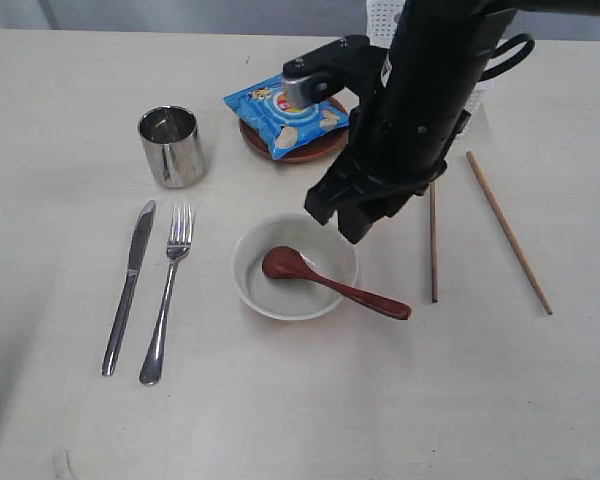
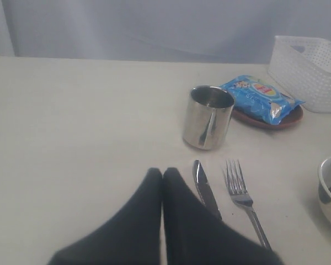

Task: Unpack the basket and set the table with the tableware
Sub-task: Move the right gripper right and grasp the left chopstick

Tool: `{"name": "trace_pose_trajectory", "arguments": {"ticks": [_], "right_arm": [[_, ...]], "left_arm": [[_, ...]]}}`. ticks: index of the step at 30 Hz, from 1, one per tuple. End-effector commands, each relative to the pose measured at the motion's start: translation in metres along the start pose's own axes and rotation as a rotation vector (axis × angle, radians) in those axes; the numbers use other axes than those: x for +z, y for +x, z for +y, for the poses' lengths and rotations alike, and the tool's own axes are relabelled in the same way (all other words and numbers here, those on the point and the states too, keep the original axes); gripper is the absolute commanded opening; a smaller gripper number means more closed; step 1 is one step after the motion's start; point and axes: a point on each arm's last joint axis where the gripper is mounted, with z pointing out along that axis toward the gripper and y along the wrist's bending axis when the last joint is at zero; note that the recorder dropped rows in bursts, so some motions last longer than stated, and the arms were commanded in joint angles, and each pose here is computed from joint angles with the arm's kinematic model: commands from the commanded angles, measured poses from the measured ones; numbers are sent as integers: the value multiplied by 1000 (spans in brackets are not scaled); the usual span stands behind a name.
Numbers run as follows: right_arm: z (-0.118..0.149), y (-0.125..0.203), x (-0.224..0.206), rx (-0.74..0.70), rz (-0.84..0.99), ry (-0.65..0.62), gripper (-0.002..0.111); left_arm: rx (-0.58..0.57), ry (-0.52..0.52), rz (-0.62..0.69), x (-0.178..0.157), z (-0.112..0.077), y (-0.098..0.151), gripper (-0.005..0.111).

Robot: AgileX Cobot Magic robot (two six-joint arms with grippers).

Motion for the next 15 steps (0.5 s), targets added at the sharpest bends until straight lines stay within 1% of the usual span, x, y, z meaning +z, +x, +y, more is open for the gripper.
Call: {"name": "trace_pose_trajectory", "arguments": {"ticks": [1, 3, 5, 9, 10, 12, 15], "right_arm": [[-18, 6, -3, 18, 15, 119, 49], [-34, 8, -8, 92, 1, 174, 49], [-56, 13, -10, 200, -7, 215, 49], [-99, 22, -8, 392, -36, 230, 49], [-106, 23, -6, 419, -41, 223, 49], [-116, 23, 1, 492, -66, 168, 49], [-120, 18, 19, 544, -55, 108, 49]], "left_arm": [[5, 4, -2, 0, 0, 1, 0], [5, 4, -2, 0, 0, 1, 0], [5, 4, -2, 0, 0, 1, 0], [5, 4, -2, 0, 0, 1, 0], [5, 4, -2, 0, 0, 1, 0], [5, 4, -2, 0, 0, 1, 0], [5, 4, -2, 0, 0, 1, 0]]}}
